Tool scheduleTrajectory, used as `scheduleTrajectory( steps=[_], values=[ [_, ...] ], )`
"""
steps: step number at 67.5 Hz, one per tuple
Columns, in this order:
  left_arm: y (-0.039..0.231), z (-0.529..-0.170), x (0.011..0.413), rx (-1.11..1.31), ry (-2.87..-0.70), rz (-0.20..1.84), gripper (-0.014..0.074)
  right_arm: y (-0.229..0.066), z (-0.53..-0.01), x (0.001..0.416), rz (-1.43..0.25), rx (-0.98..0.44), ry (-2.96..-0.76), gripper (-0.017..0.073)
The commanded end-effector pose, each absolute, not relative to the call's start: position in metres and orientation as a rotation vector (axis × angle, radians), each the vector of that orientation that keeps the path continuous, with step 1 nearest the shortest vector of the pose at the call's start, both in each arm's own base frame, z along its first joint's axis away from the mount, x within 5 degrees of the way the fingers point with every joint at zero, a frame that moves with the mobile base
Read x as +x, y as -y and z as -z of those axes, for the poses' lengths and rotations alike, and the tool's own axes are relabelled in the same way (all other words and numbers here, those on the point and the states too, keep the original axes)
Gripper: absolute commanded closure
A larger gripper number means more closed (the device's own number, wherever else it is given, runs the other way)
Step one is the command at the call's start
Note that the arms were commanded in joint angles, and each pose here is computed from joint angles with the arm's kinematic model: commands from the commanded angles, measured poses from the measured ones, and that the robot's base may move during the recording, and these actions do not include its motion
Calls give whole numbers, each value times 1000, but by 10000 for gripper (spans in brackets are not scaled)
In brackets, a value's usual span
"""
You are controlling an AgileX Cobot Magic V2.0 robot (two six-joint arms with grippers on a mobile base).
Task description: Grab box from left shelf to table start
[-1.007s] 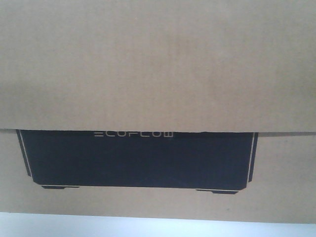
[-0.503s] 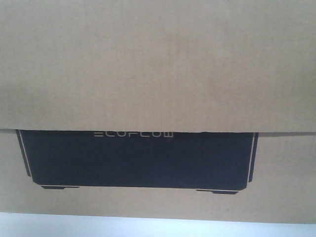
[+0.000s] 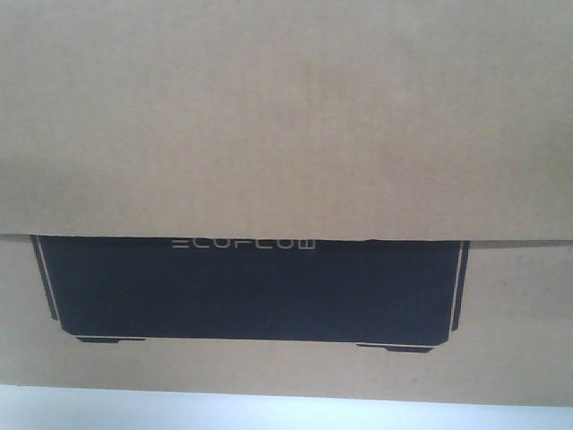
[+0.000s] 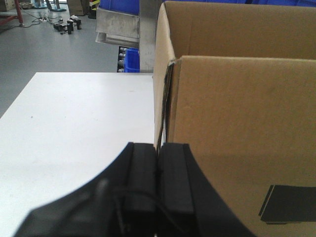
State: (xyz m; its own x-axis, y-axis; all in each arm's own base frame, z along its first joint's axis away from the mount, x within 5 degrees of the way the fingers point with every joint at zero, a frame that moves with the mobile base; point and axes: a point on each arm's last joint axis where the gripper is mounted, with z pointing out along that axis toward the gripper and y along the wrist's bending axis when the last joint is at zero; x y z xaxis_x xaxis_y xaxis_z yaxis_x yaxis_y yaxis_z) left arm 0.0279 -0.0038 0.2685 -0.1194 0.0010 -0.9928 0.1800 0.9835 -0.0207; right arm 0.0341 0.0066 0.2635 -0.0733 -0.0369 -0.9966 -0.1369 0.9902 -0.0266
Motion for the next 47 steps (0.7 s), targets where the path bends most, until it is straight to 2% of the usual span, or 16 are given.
scheduleTrajectory(
  steps=[1,13,20,36,47],
  values=[
    [4,-282,24,106,-1563,164,693,-6,-279,34,-70,-123,-1541,501],
    [4,-263,33,25,-1584,134,693,-6,-279,34,-70,-123,-1542,501],
    [3,-249,42,45,-1531,51,693,-6,-279,34,-70,-123,-1542,501],
    [2,-212,54,22,-1421,31,693,-6,-279,34,-70,-123,-1542,501],
    [2,-209,55,23,-1439,31,693,-6,-279,34,-70,-123,-1542,501]
  ],
)
